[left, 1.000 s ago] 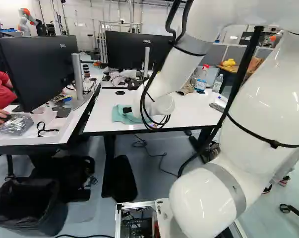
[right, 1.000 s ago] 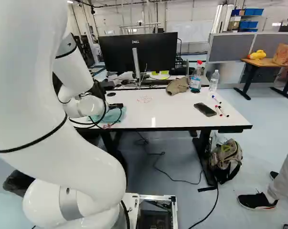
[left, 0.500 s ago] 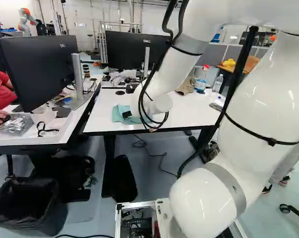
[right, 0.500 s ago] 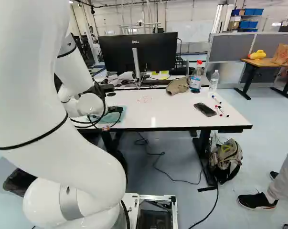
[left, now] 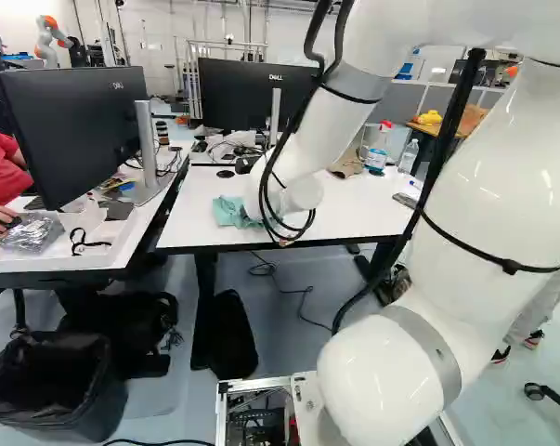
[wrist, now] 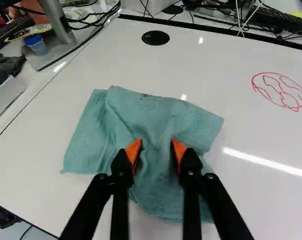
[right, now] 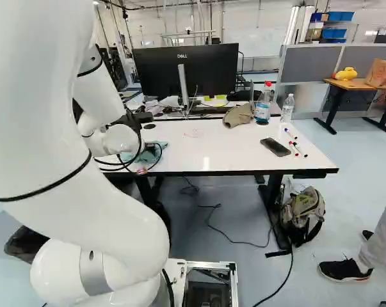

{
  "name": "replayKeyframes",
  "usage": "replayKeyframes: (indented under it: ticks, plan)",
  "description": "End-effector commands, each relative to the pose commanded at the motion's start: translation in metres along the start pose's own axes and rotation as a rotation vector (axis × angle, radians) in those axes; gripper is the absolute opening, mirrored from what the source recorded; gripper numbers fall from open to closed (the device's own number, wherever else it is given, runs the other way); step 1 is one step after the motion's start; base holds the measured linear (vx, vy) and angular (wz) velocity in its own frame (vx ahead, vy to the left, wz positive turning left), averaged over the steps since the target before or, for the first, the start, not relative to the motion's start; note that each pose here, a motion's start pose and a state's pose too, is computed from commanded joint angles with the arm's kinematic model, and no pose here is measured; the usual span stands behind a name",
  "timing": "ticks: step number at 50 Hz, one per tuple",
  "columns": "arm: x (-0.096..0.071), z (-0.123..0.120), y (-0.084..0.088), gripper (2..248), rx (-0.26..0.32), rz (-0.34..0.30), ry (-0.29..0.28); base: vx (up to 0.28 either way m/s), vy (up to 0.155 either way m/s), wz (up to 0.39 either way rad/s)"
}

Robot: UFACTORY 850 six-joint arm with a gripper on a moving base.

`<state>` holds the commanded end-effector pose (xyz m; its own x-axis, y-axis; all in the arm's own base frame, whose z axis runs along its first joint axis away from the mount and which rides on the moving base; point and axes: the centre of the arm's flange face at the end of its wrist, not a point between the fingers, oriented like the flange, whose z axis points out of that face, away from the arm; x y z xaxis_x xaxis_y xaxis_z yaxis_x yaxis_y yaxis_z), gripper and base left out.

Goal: Clean the table with the green towel

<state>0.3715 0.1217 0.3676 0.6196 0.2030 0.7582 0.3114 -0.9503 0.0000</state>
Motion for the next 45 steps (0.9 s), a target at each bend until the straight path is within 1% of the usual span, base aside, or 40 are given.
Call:
replayKeyframes:
  ticks: [1,5,6,11,12,20,28,45]
  plan:
    - [0.0,0.0,0.0,86,0.0,0.0,0.0,0.0,0.0,0.0]
    - [0.0,0.0,0.0,86,0.0,0.0,0.0,0.0,0.0,0.0]
    - [0.0,0.0,0.0,54,0.0,0.0,0.0,0.0,0.0,0.0]
    - [0.0,0.0,0.0,54,0.0,0.0,0.0,0.0,0.0,0.0]
    - [0.0,0.0,0.0,38,0.0,0.0,0.0,0.0,0.0,0.0]
    - [0.0,-0.001,0.0,37,0.0,0.0,0.002,0.0,0.0,0.0]
    - [0.004,-0.006,0.001,37,-0.003,0.002,0.018,0.0,0.0,0.0]
    - [0.022,-0.013,0.024,37,-0.048,0.038,0.063,0.0,0.0,0.0]
